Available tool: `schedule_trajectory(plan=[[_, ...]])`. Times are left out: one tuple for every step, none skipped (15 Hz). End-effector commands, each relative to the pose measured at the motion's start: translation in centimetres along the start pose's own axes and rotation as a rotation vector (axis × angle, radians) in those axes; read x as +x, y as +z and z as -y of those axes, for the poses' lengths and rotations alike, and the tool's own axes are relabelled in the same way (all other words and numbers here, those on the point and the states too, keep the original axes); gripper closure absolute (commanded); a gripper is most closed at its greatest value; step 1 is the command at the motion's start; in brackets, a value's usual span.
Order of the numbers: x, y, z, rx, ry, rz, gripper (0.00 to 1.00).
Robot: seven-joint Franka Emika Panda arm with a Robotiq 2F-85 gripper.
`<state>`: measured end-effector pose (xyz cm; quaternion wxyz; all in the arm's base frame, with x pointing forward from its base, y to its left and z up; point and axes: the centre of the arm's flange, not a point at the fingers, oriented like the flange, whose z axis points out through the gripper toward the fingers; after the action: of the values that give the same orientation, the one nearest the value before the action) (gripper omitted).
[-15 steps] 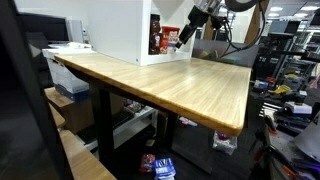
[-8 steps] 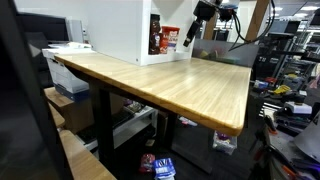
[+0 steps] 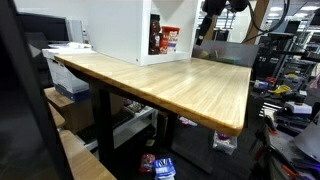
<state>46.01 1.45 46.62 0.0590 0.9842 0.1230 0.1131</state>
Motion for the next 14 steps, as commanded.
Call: schedule_trajectory(plan=[[-1.9, -2.0, -0.1, 0.017, 0.013, 0.023, 0.0], [-2.2, -2.3, -0.2, 0.016, 0.018, 0.012, 0.0], [-2.5, -2.6, -0.2, 0.019, 0.024, 0.007, 0.0], [-2.7, -2.9, -0.1, 0.018, 0.025, 0.005, 0.0], [-3.0, -3.4, 0.1, 0.014, 0.033, -0.002, 0.0], [-3.3, -3.7, 0.2, 0.009, 0.032, -0.012, 0.0], [-3.5, -3.9, 0.6, -0.004, 0.038, -0.03, 0.0], [-3.7, -4.2, 0.8, -0.003, 0.038, -0.036, 0.0], [-3.9, -4.3, 1.1, -0.008, 0.037, -0.043, 0.0], [-4.0, -4.5, 1.4, -0.009, 0.034, -0.046, 0.0], [-4.3, -4.8, 1.7, -0.01, 0.029, -0.052, 0.0], [-4.5, -5.0, 2.1, -0.013, 0.024, -0.054, 0.0], [-4.7, -5.2, 2.4, -0.018, 0.021, -0.058, 0.0], [-4.9, -5.4, 2.7, -0.022, 0.017, -0.06, 0.0]])
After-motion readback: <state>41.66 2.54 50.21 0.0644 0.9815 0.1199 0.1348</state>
